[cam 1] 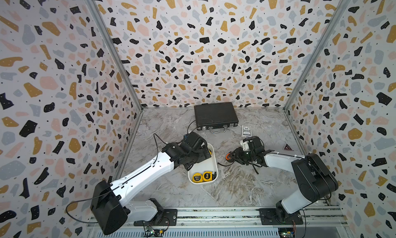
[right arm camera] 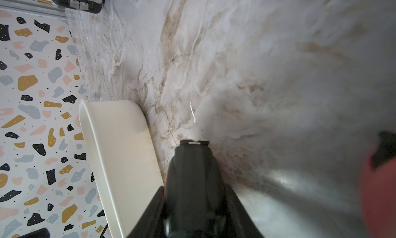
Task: Take the tape measure out of the storage box
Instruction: Place the tape measure at the center of the board.
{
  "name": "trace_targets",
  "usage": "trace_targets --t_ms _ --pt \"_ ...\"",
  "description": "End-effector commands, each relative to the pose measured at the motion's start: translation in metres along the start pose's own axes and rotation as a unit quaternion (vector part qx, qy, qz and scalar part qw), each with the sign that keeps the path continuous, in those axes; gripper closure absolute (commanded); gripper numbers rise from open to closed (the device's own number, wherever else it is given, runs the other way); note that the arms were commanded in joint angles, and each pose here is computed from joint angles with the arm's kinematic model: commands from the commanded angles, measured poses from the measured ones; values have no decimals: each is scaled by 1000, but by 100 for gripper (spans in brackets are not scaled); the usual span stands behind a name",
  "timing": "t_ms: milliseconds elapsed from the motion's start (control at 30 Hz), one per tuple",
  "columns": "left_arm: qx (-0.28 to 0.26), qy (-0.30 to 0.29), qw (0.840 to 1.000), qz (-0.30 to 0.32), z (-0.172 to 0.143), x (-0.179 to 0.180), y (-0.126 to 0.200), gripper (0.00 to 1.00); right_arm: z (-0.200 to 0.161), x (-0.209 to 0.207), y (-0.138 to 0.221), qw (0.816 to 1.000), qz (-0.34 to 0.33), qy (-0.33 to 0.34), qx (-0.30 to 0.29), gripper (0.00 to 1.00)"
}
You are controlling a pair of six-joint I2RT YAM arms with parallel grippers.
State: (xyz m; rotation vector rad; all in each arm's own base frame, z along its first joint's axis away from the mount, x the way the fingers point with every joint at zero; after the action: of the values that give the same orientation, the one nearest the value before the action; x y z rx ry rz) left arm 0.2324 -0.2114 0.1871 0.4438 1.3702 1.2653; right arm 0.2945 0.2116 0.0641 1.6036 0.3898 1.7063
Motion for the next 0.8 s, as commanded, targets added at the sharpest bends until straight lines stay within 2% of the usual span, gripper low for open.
trace_targets --t_ms 0,133,433,633,767 --pt "-11 -9 1000 4 4 2 -1 0 -3 -5 3 1000 -15 -1 11 54" --pt "-11 -14 1000 10 5 3 -4 0 -5 -5 12 999 -34 16 14 35" --pt "-7 -42 998 47 9 4 -16 0 -8 0 32 997 -60 43 20 16" --pt "0 -93 991 96 17 4 -26 0 -9 6 50 995 -76 65 16 9" --pt "19 -151 977 147 25 3 -37 4 -8 14 65 993 -84 79 7 8"
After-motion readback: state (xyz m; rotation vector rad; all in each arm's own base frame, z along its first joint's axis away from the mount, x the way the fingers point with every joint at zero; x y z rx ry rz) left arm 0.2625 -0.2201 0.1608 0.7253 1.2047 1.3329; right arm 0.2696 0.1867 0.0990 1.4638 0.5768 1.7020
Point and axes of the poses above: each gripper's point midway between its finger pads, its own y axis back along the fingers, its own x axis along the line the jaws close on, z = x × y, the point moved 2 cm from there along y, back along the fingers, and after that the axes turned 4 degrees about y, right-handed, at the moved point
